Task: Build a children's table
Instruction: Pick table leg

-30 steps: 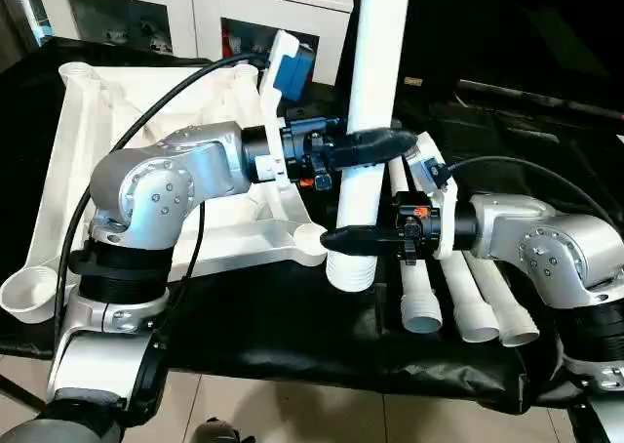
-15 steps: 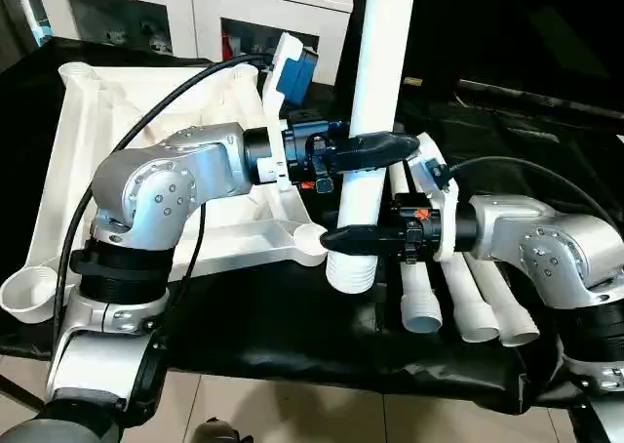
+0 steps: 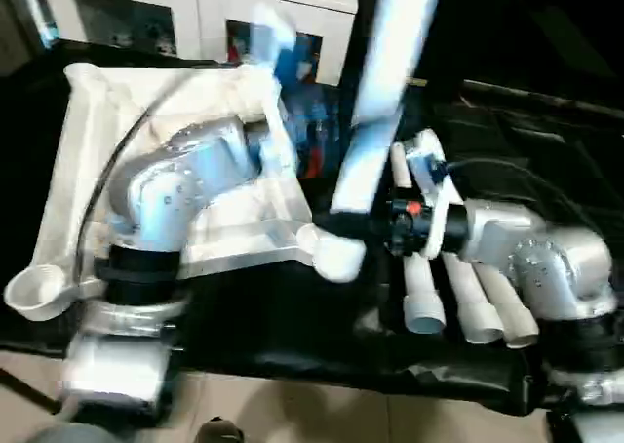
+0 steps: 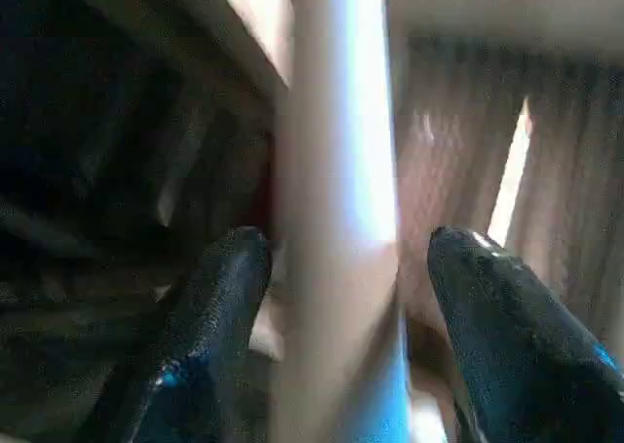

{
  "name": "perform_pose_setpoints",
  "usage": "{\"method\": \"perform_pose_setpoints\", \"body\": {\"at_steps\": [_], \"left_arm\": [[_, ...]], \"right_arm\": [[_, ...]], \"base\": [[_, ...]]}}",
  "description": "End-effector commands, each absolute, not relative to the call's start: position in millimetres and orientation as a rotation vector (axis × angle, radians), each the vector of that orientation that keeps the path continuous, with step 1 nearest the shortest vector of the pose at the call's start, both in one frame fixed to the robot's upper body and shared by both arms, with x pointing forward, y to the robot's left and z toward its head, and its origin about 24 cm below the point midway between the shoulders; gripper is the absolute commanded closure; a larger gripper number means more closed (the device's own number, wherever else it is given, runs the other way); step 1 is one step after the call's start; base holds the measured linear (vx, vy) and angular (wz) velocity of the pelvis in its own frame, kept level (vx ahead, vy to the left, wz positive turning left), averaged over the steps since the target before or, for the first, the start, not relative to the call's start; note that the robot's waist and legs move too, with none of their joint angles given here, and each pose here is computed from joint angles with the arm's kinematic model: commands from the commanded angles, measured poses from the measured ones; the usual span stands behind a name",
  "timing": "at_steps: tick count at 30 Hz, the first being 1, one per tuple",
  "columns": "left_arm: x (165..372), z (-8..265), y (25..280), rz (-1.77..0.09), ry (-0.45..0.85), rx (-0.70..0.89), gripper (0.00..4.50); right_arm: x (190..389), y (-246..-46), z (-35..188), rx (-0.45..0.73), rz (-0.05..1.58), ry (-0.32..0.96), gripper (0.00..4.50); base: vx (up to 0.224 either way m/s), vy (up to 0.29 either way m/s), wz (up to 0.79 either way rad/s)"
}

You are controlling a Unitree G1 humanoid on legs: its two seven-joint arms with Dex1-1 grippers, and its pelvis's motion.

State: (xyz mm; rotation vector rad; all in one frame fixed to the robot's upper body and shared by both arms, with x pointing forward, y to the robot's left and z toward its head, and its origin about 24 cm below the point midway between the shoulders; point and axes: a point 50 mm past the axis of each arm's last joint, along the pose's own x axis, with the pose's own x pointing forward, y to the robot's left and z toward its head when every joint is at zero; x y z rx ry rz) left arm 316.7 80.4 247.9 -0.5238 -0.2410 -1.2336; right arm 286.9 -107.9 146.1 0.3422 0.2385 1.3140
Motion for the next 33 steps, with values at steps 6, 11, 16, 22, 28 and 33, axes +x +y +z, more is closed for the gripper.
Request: {"method": "perform_pose_setpoints", "body": {"at_steps": [6, 11, 16, 22, 28, 33], "left_arm": [[312.6, 259.1, 102.3, -1.196, -0.367, -0.666, 1.43], [329.4, 222.7, 119.4, -0.951, -0.167, -0.129, 1.43], [333.5, 167.0, 149.4, -0.876, 0.058, 0.367, 1.43], [323.0, 116.1, 175.4, -0.993, 0.320, 0.464, 1.43], [325.6, 92.2, 186.1, -1.016, 0.436, 0.557, 1.78], [328.4, 83.2, 190.6, -1.005, 0.509, 0.515, 2.22]], "right_arm": [[298.0, -118.9, 159.2, 0.313, 1.126, 0.057, 2.55], [316.7, -131.7, 160.7, 0.191, 0.857, -0.052, 2.57], [326.5, -139.9, 144.5, 0.150, 0.682, 0.019, 2.57], [322.2, -137.1, 119.6, 0.098, 0.658, 0.124, 2.57], [321.3, -137.1, 115.6, 0.090, 0.662, 0.135, 2.57], [317.0, -136.2, 115.7, 0.103, 0.686, 0.137, 2.57]], "base": [[0.000, 0.000, 0.00], [0.000, 0.000, 0.00], [0.000, 0.000, 0.00], [0.000, 0.000, 0.00], [0.000, 0.000, 0.00], [0.000, 0.000, 0.00]]}}
